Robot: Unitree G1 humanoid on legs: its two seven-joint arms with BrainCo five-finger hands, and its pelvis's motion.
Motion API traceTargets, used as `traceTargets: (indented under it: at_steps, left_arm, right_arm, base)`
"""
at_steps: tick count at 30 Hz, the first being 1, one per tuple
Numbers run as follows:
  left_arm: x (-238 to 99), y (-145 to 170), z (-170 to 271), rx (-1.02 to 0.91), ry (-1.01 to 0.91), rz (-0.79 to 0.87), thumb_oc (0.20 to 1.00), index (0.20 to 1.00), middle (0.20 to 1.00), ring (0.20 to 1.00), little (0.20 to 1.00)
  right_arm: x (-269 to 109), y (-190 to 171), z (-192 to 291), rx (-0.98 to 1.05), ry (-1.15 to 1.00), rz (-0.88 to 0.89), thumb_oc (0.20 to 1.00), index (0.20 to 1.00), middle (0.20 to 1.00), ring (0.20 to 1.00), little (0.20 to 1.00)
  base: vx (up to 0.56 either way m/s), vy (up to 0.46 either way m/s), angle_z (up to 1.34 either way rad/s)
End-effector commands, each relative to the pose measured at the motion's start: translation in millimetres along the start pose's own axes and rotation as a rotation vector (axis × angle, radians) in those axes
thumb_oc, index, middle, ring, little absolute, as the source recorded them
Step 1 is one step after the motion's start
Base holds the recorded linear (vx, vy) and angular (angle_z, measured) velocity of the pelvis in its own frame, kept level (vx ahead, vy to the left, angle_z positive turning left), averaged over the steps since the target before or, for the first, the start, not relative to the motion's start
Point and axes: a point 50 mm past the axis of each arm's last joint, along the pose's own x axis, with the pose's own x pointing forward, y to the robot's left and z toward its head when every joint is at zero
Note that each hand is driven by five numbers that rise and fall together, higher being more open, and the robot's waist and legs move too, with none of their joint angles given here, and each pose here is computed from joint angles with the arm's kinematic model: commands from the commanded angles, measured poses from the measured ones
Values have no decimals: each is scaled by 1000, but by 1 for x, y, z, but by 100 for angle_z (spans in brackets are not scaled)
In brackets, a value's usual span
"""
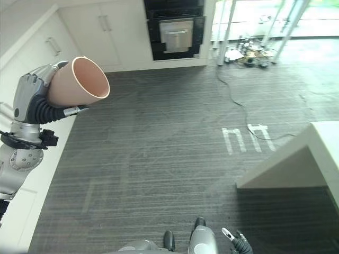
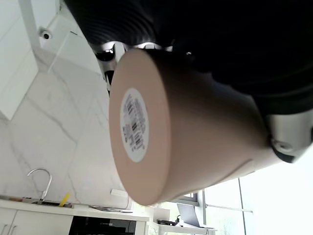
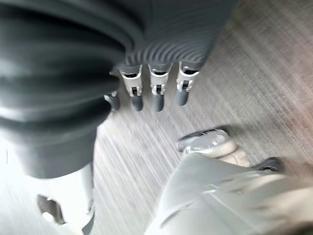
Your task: Place the dishes in the dishwasher.
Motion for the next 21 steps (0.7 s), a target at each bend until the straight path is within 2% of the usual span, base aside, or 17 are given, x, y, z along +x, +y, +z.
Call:
traceTargets:
  at_steps: [1,5,12,16,17,21]
  left_arm:
    - [20,20,15,-21,-74,70,200,200,200,200,200]
    - [22,32,13,-20,-61,72,200,200,200,200,200]
    - [24,33,19,-80,-114,49,200,200,200,200,200]
    - [21,26,23,-77,-141,44,200,200,200,200,200]
    - [25,19,16,-232,-16,207,200,200,200,200,200]
    - [32,7,16,-233,26,195,200,200,200,200,200]
  right_arm:
    - [4,-1,21,-18,-58,45,1000,1000,1000,1000,1000]
    - [7,6,30,-69,-62,98,1000,1000,1000,1000,1000]
    - [3,3,31,65,-45,261,1000,1000,1000,1000,1000]
    - [1,-2,23,55,-9,281,1000,1000,1000,1000,1000]
    - [11,12,31,18,34,239,1000,1000,1000,1000,1000]
    - [7,4,16,22,50,156,1000,1000,1000,1000,1000]
  base:
    - [91,-242,65]
    - [79,-211,41]
    - [-5,-62,22]
    - [18,43,35]
    - [46,27,-8]
    - [124,-93,-7]
